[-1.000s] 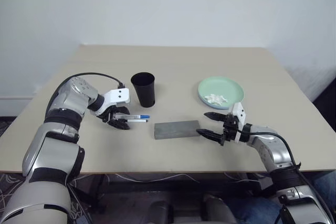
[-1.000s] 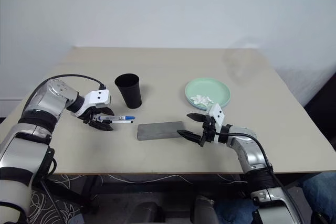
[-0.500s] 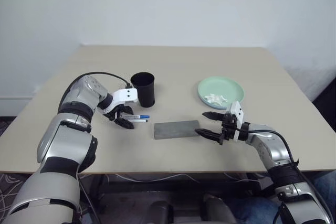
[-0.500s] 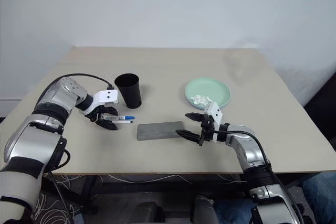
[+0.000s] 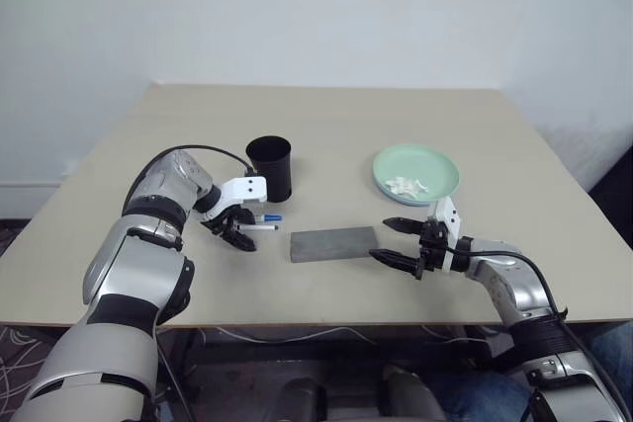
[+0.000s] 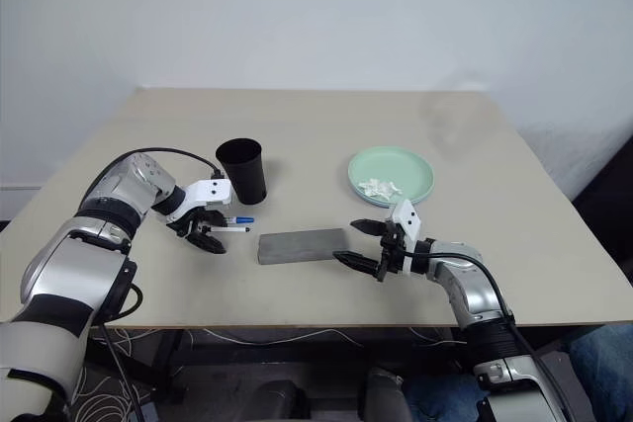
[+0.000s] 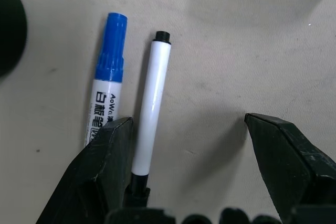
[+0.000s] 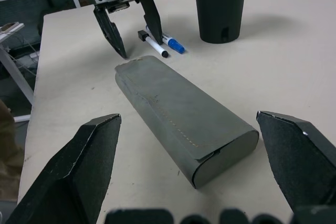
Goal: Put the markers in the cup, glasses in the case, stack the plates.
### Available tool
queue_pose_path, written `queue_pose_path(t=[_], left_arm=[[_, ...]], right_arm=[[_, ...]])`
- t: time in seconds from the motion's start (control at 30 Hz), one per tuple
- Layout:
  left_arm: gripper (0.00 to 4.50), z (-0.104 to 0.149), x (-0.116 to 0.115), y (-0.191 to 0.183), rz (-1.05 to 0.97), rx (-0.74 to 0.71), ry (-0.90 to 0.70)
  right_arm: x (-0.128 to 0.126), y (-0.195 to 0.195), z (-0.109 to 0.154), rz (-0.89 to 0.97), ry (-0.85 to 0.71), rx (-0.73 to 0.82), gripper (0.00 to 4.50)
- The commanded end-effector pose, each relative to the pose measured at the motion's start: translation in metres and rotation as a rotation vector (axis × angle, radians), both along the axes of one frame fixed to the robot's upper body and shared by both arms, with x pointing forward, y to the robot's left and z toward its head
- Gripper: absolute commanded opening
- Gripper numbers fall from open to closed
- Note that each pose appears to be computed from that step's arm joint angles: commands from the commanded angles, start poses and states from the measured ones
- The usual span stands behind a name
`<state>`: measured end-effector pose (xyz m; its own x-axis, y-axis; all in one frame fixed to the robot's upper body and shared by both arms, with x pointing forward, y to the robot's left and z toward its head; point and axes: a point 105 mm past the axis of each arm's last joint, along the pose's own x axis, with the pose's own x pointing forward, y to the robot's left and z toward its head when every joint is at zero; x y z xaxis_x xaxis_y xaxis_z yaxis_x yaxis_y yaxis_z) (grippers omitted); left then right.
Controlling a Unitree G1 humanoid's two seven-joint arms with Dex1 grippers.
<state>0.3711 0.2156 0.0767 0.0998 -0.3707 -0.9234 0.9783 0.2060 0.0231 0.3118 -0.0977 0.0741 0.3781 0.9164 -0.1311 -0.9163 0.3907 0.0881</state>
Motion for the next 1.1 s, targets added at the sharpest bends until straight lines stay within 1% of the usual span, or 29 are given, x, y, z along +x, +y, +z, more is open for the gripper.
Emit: queue_pose_path(t=[0.03, 0.17, 0.23, 0.3, 0.5, 0.57, 0.77, 0.87, 0.97, 1.1], left_arm=[[3.61, 0.01, 0.003, -0.003, -0.042, 0.014, -0.011], [3.61, 0.003, -0.005, 0.001, -0.067, 0.038, 0.037], [3.25, 0.0, -0.007, 0.003, -0.078, 0.051, 0.05], [2.7, -0.001, -0.008, 0.003, -0.083, 0.054, 0.055], [0.56, -0.001, -0.009, 0.004, -0.078, 0.049, 0.059], [0.05, -0.001, -0.01, 0.003, -0.079, 0.045, 0.063], [0.05, 0.0, -0.011, 0.002, -0.105, 0.03, 0.066], [0.05, 0.007, -0.011, -0.002, -0.146, -0.01, 0.04], [0.05, 0.023, -0.009, -0.012, -0.194, -0.105, 0.004], [0.05, 0.053, -0.005, -0.034, -0.245, -0.29, -0.119]], right_arm=[[0.003, -0.003, 0.016, -0.001, -0.057, 0.005, 4.5], [0.004, -0.002, 0.017, 0.0, -0.06, 0.004, 4.5], [0.005, -0.002, 0.017, 0.0, -0.061, 0.004, 4.5], [0.005, -0.001, 0.018, 0.0, -0.063, 0.005, 4.5], [0.004, 0.0, 0.017, -0.003, -0.065, 0.009, 4.5], [0.004, 0.0, 0.017, -0.005, -0.065, 0.01, 4.5], [0.002, 0.0, 0.017, -0.011, -0.064, 0.013, 4.5], [0.002, -0.001, 0.017, -0.017, -0.064, 0.015, 4.5], [0.002, -0.002, 0.017, -0.022, -0.065, 0.013, 4.5], [0.002, -0.004, 0.016, -0.03, -0.066, 0.01, 4.5]])
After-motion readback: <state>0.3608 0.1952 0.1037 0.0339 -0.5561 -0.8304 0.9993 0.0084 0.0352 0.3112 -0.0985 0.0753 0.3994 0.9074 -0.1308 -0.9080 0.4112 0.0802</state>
